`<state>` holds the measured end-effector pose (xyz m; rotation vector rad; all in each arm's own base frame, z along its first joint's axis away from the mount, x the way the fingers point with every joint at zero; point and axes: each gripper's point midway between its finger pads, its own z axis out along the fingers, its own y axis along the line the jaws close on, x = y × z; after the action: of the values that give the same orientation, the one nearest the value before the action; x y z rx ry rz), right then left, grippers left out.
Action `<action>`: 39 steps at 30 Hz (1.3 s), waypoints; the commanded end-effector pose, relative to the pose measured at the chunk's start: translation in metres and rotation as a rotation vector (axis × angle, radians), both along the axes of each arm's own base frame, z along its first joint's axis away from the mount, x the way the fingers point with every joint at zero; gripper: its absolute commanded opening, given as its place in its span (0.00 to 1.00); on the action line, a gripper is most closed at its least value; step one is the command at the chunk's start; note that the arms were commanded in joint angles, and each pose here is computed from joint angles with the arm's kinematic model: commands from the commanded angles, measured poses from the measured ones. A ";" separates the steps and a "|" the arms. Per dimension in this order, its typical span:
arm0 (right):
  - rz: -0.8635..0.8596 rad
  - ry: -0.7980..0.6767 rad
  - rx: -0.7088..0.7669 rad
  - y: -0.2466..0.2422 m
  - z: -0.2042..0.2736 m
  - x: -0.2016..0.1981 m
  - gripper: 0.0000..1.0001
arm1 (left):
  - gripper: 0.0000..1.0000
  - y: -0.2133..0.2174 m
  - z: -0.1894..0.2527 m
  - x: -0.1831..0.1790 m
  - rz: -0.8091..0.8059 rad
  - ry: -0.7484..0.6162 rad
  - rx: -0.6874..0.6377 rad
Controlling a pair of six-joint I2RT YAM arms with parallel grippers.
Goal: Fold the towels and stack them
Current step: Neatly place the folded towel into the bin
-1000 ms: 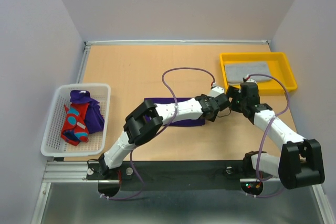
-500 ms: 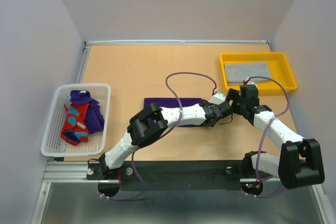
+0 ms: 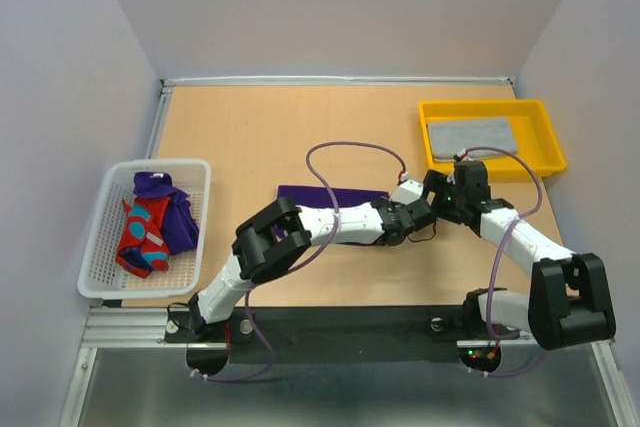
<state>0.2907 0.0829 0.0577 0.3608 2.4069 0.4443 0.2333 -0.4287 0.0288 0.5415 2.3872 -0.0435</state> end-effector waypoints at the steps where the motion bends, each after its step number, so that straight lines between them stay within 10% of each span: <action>1: 0.055 -0.002 0.162 0.030 0.007 0.005 0.87 | 0.01 0.007 0.028 -0.008 -0.021 0.013 -0.059; 11: 0.074 0.032 0.568 0.082 0.010 0.003 0.87 | 0.00 0.001 0.053 -0.005 -0.034 0.015 -0.185; 22: 0.023 0.091 0.624 0.086 -0.014 -0.008 0.87 | 0.01 0.000 0.048 -0.002 -0.032 0.034 -0.186; 39: -0.045 0.046 0.287 0.041 -0.032 0.002 0.87 | 0.68 -0.001 0.034 -0.024 -0.083 0.064 -0.113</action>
<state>0.3009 0.1425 0.0466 0.5414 2.3007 0.9386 0.2175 -0.4283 0.0575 0.5518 2.4157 -0.2526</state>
